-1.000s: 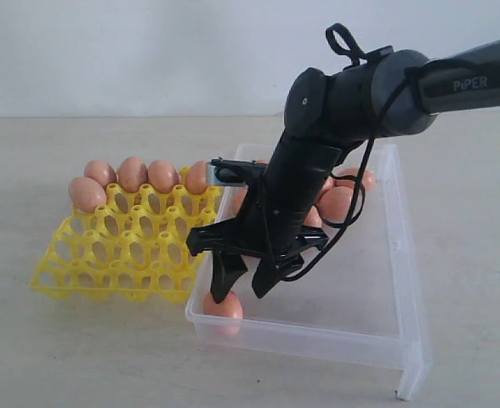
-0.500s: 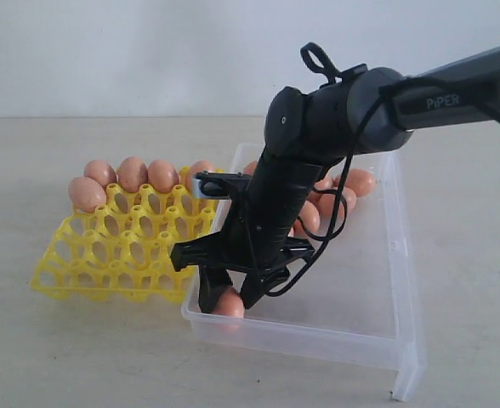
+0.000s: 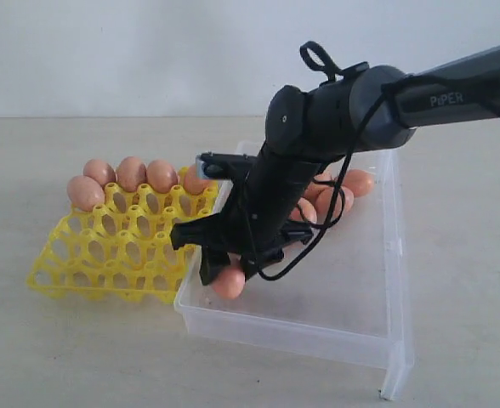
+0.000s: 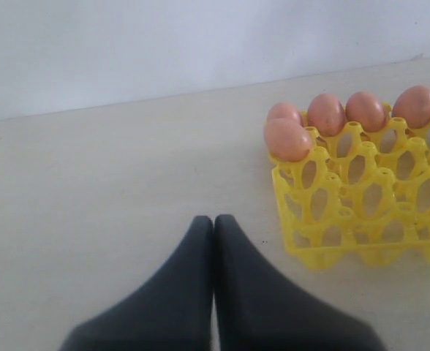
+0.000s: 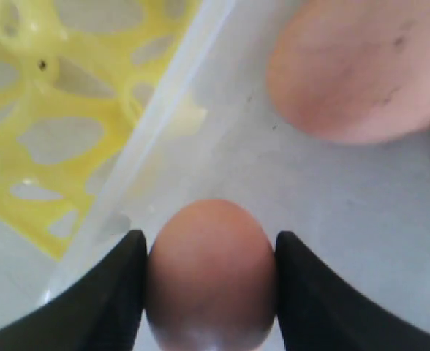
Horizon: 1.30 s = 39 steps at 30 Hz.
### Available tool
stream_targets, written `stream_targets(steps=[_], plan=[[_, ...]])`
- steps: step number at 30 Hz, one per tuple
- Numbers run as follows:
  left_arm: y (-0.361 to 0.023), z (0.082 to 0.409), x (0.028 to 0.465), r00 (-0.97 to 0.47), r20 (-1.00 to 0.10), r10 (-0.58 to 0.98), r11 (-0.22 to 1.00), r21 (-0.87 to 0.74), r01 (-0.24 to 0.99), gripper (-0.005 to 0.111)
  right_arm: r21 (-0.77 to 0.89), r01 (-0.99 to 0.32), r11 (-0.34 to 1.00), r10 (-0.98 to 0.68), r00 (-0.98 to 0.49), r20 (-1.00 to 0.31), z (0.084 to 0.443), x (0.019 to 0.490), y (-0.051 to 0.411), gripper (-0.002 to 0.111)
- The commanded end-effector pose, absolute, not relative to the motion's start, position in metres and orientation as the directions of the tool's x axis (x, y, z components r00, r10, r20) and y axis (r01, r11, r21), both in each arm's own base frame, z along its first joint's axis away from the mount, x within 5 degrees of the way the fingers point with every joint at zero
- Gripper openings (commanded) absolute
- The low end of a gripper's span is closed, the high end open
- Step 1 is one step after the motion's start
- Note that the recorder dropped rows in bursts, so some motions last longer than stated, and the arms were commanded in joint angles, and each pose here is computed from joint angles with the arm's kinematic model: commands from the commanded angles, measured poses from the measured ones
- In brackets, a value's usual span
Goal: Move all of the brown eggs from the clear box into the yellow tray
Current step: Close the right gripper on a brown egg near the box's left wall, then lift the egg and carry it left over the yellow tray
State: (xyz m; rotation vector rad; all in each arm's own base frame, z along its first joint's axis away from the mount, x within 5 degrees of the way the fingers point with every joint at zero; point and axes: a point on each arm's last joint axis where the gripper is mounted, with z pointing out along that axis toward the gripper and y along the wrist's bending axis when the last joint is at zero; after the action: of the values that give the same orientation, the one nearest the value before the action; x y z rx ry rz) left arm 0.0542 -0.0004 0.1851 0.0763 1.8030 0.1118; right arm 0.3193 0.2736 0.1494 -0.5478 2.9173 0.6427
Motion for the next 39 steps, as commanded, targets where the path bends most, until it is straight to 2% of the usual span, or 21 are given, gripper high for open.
stream_targets(steps=[1, 6, 11, 14, 18, 21, 27, 32, 35, 39], plan=[[0.0, 0.185, 0.054, -0.221, -0.97, 0.1, 0.994, 0.106, -0.017, -0.004, 0.304, -0.361, 0.881, -0.254, -0.906, -0.339, 0.194, 0.319, 0.263, 0.0], [0.0, 0.185, 0.054, -0.221, -0.97, 0.1, 0.994, 0.106, -0.017, -0.004, 0.2, -0.425, 0.883, -0.266, -0.803, -0.533, 0.228, 0.284, 0.262, 0.0], [0.0, 0.185, 0.054, -0.221, -0.97, 0.1, 0.994, 0.106, -0.017, -0.004, 0.183, -0.654, 0.734, -0.257, -0.517, -0.817, 0.261, 0.244, 0.29, 0.0], [0.0, 0.185, 0.054, -0.221, -0.97, 0.1, 0.994, 0.106, -0.017, -0.004, 0.194, -0.732, 0.653, -0.128, -0.359, -0.924, 0.276, 0.245, 0.304, 0.0], [0.0, 0.185, 0.054, -0.221, -0.97, 0.1, 0.994, 0.106, -0.017, -0.004, 0.218, -0.781, 0.586, 0.099, -0.199, -0.975, 0.283, 0.261, 0.317, 0.0], [0.0, 0.185, 0.054, -0.221, -0.97, 0.1, 0.994, 0.106, -0.017, -0.004, 0.331, -0.743, 0.582, 0.221, -0.247, -0.943, 0.274, 0.278, 0.328, 0.0], [0.0, 0.185, 0.054, -0.221, -0.97, 0.1, 0.994, 0.106, -0.017, -0.004, 0.543, -0.684, 0.488, 0.319, -0.439, -0.84, 0.246, 0.311, 0.358, 0.0], [0.0, 0.185, 0.054, -0.221, -0.97, 0.1, 0.994, 0.106, -0.017, -0.004, 0.432, -0.823, 0.369, 0.14, -0.41, -0.901, 0.231, 0.339, 0.367, 0.0], [0.0, 0.185, 0.054, -0.221, -0.97, 0.1, 0.994, 0.106, -0.017, -0.004, 0.373, -0.85, 0.371, 0.039, -0.387, -0.921, 0.216, 0.358, 0.359, 0.0], [0.0, 0.185, 0.054, -0.221, -0.97, 0.1, 0.994, 0.106, -0.017, -0.004, 0.369, -0.829, 0.42, 0.0, -0.406, -0.914, 0.189, 0.373, 0.349, 0.0]])
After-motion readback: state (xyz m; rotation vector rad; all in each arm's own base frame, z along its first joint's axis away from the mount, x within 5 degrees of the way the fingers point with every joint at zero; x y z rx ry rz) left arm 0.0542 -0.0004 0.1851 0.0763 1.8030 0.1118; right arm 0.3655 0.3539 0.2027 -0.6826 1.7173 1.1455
